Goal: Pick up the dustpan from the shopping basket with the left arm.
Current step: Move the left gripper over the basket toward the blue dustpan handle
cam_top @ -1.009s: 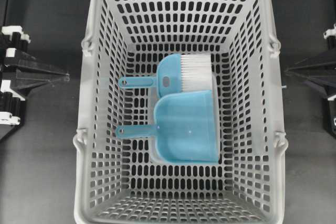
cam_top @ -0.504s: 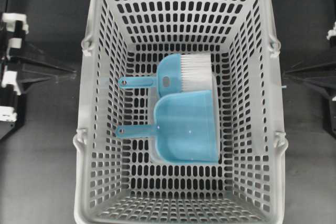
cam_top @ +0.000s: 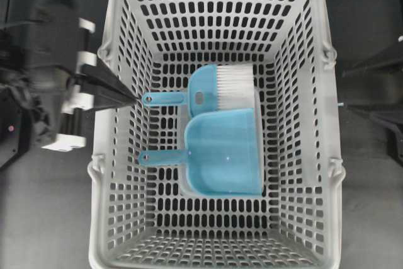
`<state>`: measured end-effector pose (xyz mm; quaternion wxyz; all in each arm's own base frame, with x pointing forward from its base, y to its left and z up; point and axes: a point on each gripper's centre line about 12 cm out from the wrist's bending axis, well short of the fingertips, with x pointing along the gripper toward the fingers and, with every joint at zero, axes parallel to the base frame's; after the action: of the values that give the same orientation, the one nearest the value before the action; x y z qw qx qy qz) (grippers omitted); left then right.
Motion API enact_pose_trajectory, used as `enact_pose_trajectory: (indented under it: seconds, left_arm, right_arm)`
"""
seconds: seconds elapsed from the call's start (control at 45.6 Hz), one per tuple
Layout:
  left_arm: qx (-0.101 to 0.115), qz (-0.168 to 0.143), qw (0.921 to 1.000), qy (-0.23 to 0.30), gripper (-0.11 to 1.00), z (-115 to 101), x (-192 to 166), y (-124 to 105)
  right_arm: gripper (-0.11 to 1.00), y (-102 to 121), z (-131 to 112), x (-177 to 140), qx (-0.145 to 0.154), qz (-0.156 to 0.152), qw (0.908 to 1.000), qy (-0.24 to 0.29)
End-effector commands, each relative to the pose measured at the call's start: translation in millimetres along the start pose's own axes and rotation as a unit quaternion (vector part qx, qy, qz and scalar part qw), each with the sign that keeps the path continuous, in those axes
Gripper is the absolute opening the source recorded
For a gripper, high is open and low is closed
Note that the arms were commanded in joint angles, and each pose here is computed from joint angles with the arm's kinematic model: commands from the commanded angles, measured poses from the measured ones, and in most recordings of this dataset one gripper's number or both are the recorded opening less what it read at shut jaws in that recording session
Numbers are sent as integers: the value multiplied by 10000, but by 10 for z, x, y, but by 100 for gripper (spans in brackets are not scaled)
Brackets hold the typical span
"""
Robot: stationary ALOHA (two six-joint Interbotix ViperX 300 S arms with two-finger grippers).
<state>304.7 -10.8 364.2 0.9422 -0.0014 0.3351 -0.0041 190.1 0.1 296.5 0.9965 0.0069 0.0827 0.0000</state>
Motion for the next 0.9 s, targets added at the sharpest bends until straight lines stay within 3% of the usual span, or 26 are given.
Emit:
enact_pose_trajectory:
  seconds: [0.0, 0.066, 0.154, 0.373, 0.482, 0.877]
  left_arm:
    - [45, -14, 9999, 137, 0, 147, 57, -31]
    - [44, 1, 9995, 298, 1, 190, 132, -33]
    - [14, 7, 9985, 550, 7, 250, 251, -44]
    - [37, -10, 9928, 1198, 67, 326, 596, -128]
    - [10, -25, 9885, 1510, 88, 310, 796, -186]
    - [-32, -44, 9686, 2484, 90, -29, 1437, -442]
  right_arm:
    - [74, -1, 107, -4, 24, -4, 9999, -130]
    - [80, 2, 107, -4, 30, 4, 9999, -130]
    - [80, 2, 94, -2, 46, 4, 9999, -115]
    - [78, 2, 96, -23, 53, 4, 9999, -161]
    - [78, 2, 93, -40, 53, 5, 9998, -192]
    - [78, -1, 81, -113, 62, 0, 9995, -315]
